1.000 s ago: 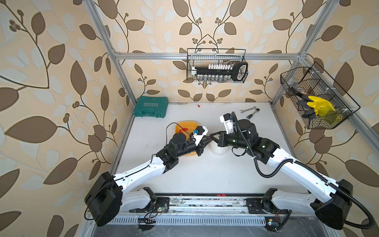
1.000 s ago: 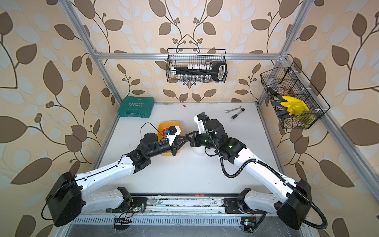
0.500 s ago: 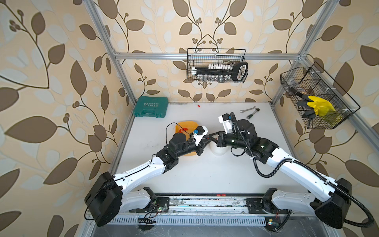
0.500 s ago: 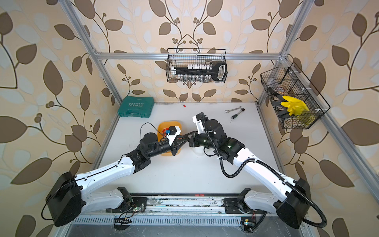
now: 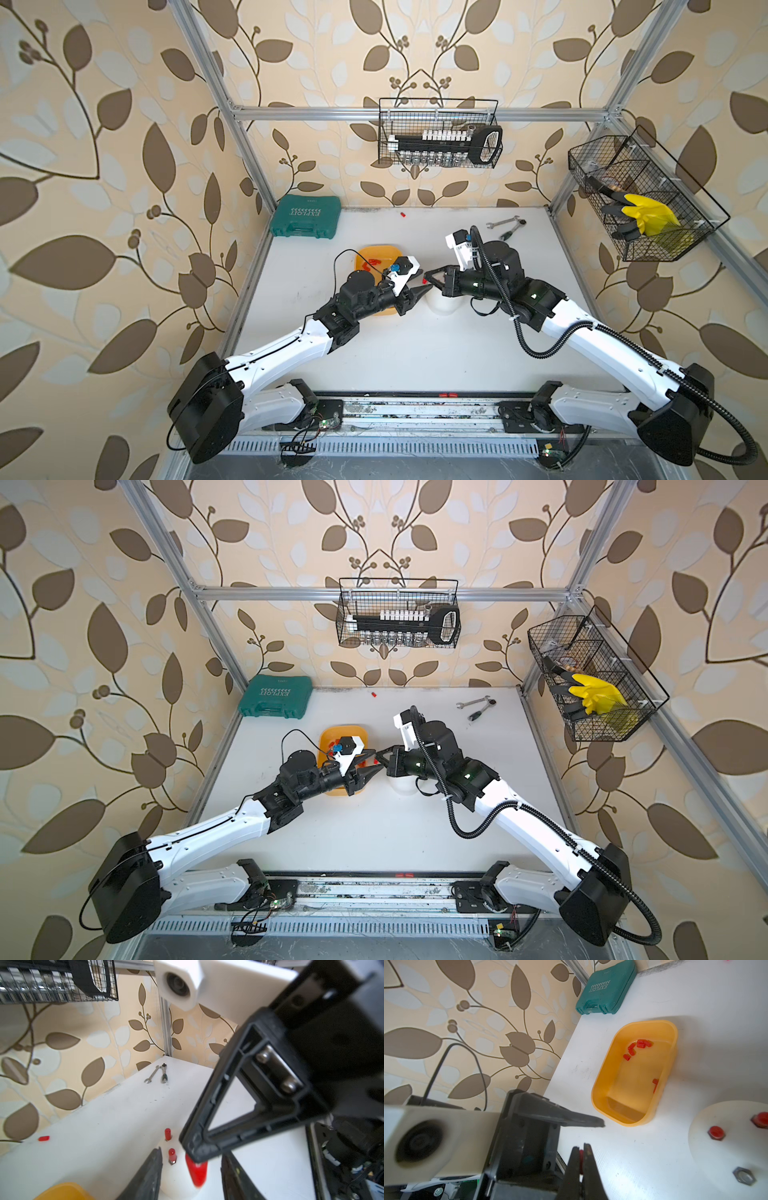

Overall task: Cover the protruding screws with screw protection sleeves
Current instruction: Pick up the screw protection sleeve from the storage box, then attach the screw protection sleeve to the screw.

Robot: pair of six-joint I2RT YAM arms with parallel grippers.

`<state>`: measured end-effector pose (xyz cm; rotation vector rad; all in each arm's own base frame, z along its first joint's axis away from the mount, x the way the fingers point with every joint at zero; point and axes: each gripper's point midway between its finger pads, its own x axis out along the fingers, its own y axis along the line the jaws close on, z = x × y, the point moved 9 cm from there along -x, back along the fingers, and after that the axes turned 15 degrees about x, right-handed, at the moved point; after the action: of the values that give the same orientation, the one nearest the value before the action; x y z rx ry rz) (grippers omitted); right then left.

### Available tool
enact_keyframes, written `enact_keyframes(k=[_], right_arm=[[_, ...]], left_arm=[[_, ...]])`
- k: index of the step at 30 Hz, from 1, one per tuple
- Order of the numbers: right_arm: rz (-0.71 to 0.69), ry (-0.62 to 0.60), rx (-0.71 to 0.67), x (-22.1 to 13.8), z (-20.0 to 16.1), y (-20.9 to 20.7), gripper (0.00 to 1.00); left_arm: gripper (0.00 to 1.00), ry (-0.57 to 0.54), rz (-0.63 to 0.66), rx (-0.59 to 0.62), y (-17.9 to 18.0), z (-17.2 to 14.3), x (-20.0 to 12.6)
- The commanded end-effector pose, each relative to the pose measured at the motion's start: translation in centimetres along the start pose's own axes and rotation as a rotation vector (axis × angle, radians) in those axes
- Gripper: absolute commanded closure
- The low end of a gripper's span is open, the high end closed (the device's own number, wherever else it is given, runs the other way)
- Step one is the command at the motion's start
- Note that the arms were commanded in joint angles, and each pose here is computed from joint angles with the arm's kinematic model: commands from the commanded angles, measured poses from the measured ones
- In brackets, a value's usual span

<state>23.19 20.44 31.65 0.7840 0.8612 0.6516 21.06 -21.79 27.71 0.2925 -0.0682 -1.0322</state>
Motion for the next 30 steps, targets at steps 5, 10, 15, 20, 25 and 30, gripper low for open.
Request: enact_keyframes(k=[5,10,15,20,25,30], right_arm=[[0.099,0.087,0.18,-2.5,1.7,-1.2,1.0],[0.099,0.178,0.377,-3.2,3.1,-3.4,1.0],[0.153,0.29,0.594,-2.7,3.4,-5.7,1.0],[0.158,0.375,0.709,-2.8,3.5,-7.9,1.0],[0.1,0.292,0.607,-3.3,3.4,-8.9,1.0],[-0.025,0.124,0.424,-3.6,3.5,-10.3,1.0]], left_arm=[[0.45,0.071,0.122,0.06,-0.5,-1.2,-3.6],[0.45,0.169,0.176,0.078,-0.7,-2.7,-5.2],[0.45,0.201,0.187,0.071,-0.9,-4.0,-5.0],[0.45,0.237,0.165,0.074,-0.9,-4.7,-4.1],[0.45,0.237,0.173,0.09,-0.9,-4.9,-4.2],[0.45,0.258,0.177,0.09,-1.1,-5.8,-4.5]])
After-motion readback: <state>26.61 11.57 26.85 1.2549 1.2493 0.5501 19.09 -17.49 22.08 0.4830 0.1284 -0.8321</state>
